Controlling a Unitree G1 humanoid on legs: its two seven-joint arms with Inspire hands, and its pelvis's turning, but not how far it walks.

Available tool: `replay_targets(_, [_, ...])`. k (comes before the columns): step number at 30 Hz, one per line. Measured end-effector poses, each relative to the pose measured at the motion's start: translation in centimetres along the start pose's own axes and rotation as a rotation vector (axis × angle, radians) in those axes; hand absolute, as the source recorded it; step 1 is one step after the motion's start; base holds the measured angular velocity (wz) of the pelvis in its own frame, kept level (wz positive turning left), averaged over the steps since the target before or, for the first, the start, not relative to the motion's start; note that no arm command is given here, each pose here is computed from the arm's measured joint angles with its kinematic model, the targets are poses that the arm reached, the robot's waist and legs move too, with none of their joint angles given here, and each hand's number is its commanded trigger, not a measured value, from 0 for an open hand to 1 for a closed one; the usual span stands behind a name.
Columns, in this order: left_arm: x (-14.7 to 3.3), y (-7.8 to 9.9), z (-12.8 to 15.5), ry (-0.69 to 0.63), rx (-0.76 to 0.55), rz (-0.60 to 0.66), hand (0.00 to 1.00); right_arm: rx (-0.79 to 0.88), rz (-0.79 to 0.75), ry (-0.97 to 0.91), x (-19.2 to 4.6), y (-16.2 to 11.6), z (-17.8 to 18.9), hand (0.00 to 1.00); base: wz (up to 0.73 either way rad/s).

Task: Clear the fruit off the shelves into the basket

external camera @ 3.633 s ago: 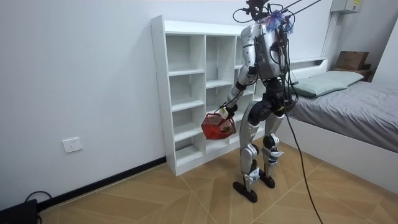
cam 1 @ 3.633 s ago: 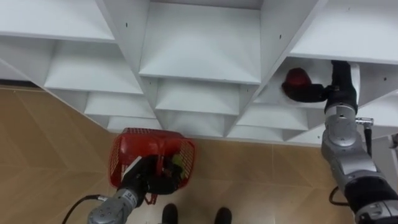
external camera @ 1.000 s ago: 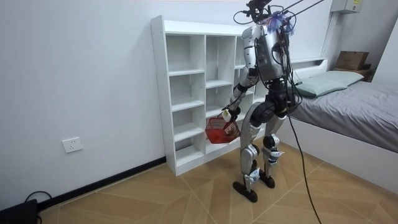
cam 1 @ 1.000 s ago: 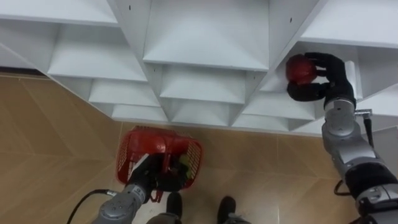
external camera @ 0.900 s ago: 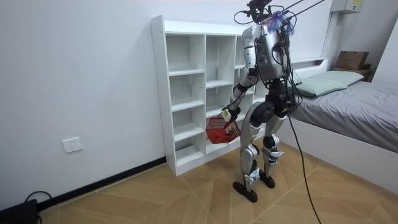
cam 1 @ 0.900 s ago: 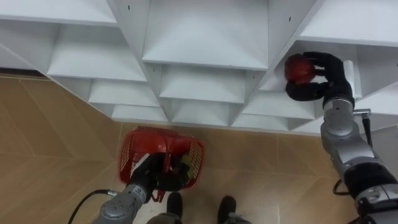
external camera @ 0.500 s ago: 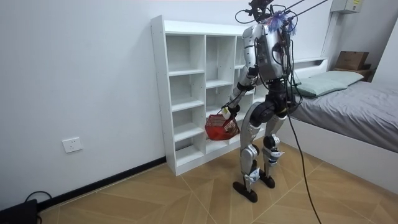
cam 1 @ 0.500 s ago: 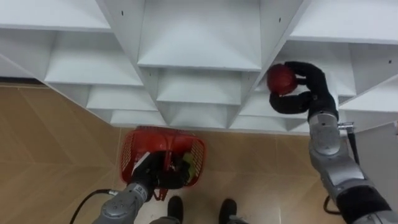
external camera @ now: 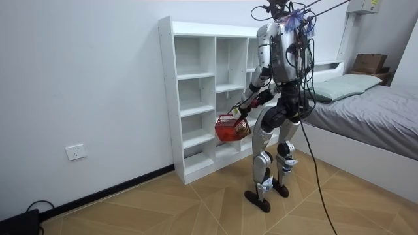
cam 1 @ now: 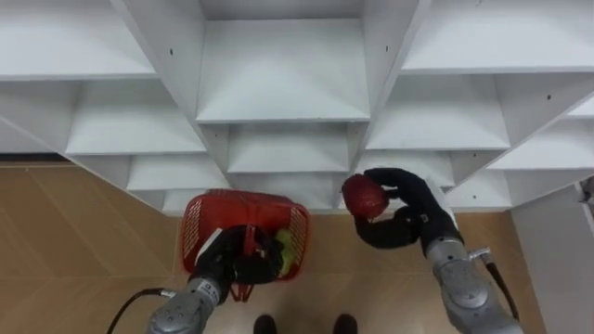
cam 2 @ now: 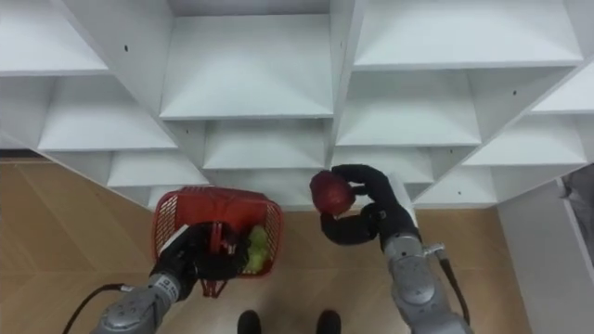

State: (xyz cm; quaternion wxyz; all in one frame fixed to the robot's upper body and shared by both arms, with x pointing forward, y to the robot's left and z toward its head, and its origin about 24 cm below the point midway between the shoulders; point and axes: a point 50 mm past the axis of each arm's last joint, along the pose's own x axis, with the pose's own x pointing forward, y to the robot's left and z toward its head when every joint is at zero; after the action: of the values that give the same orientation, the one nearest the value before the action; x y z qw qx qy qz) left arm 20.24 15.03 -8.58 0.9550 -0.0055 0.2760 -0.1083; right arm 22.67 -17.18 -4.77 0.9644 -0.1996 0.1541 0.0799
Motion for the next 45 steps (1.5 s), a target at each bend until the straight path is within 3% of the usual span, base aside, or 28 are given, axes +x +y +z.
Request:
replay_targets(21, [-0.3, -2.2, -0.2, -0.037, -0.043, -0.079, 1.0, -0.069, 0.224, -0.028, -1.4, 4.3, 0.2, 1.0, -0.02])
replay_targets(45, [-0.4, -2.3, -0.5, -0.027, -0.044, -0.082, 1.0, -0.087, 0.24, -0.024, -1.3, 4.5, 0.4, 1.0, 0.0])
